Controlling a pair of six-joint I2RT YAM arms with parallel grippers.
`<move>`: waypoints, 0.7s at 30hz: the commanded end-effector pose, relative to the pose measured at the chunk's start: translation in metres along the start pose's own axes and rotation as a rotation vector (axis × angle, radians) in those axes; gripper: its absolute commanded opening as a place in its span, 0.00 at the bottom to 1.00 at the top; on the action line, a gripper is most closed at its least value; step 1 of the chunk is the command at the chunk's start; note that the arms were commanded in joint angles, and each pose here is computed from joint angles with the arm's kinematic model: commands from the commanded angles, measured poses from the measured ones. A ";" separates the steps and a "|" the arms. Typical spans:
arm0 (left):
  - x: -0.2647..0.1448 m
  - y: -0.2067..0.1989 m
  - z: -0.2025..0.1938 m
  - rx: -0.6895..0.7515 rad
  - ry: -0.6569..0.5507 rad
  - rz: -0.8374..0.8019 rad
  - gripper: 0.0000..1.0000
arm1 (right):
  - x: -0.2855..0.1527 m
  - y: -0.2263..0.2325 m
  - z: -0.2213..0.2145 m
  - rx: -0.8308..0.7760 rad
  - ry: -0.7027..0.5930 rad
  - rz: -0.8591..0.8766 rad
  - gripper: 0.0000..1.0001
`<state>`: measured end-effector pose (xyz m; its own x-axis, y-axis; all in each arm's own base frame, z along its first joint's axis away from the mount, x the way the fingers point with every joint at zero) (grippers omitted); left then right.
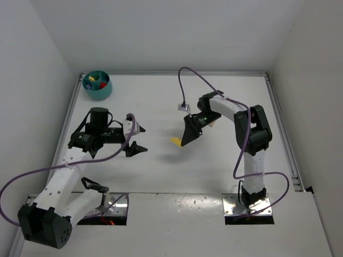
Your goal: Sort the legos into containers by color
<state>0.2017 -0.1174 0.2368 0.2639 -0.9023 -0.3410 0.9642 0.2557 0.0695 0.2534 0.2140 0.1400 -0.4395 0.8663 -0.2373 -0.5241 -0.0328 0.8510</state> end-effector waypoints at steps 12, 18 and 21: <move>0.042 -0.018 0.023 0.325 -0.001 -0.192 0.68 | 0.011 0.073 0.005 -0.053 -0.066 0.120 0.00; 0.059 -0.015 0.039 0.390 0.000 -0.112 0.67 | 0.019 0.077 0.001 -0.058 -0.034 0.129 0.00; 0.062 -0.019 0.047 0.426 -0.035 -0.093 0.67 | 0.019 0.077 -0.001 -0.049 -0.032 0.130 0.00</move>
<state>0.1943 -0.1860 0.2295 0.1041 -0.9024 -0.4181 0.9558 -0.0255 0.2929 0.2122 0.2274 0.1831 -0.4845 0.8619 -0.1497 -0.5032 -0.1347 0.8536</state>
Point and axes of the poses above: each gripper's point midway between its finger pads, its own x axis out along the fingers, its own y axis along the line the jaws close on, z = x × y, the point moved 6 cm from there along -x, back along the fingers, and after that the axes turned 2 degrees about -x, right-handed, at the moved point
